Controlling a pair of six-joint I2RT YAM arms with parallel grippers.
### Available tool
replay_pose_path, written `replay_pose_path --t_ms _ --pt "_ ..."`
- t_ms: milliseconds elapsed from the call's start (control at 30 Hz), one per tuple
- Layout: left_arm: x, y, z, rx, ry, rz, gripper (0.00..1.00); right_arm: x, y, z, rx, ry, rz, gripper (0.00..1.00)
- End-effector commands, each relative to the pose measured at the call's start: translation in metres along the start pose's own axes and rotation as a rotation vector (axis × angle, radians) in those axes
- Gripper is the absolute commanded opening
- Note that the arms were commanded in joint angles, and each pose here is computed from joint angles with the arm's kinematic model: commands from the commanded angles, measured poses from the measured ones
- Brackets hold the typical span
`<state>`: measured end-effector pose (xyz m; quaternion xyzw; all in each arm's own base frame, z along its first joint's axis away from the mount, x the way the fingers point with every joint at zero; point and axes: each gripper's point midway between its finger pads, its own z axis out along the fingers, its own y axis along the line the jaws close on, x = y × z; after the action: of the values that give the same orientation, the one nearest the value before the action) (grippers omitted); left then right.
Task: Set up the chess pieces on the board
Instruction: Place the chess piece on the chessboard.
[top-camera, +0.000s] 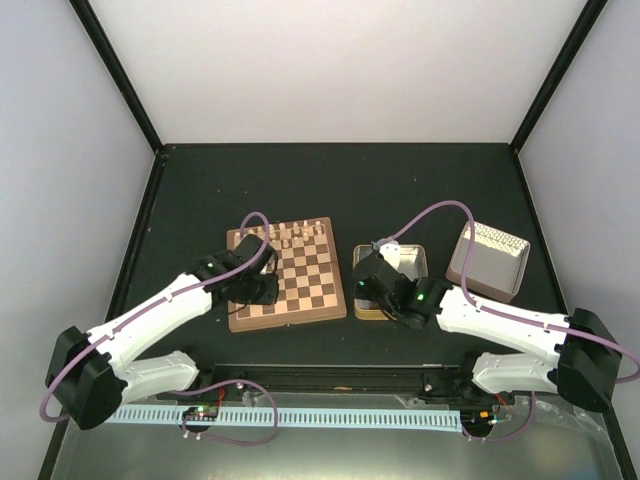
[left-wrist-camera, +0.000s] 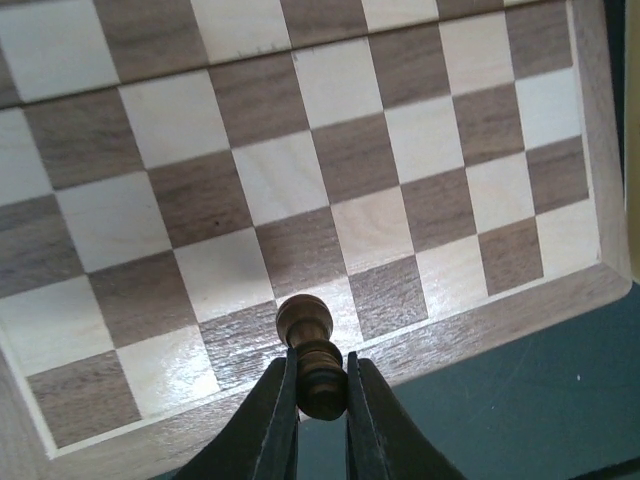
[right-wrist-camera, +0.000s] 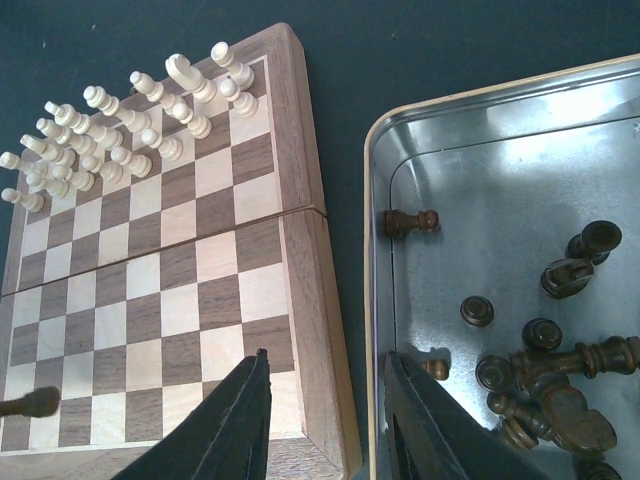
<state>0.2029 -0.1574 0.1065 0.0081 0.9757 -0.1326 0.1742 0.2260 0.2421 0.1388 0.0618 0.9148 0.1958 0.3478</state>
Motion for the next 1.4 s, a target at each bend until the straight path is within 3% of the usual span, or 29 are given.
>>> replay_pose_path --t_ms 0,467,933,1067,1367 --pt "0.011 -0.007 0.01 0.051 0.062 0.017 0.02 -0.005 -0.005 -0.001 0.015 -0.027 0.015 0.32" --pt "0.023 -0.03 0.025 0.183 0.134 0.044 0.02 -0.002 -0.005 0.002 0.022 -0.017 0.012 0.32" --pt "0.022 -0.035 0.039 0.177 0.158 0.051 0.03 -0.002 -0.005 0.003 0.028 -0.017 0.003 0.32" --pt "0.022 -0.035 0.039 0.174 0.158 0.051 0.1 -0.002 -0.005 0.003 0.027 -0.018 0.003 0.32" --pt "0.016 -0.044 0.032 0.21 0.142 0.058 0.42 -0.004 -0.007 -0.001 0.03 -0.025 0.009 0.33"
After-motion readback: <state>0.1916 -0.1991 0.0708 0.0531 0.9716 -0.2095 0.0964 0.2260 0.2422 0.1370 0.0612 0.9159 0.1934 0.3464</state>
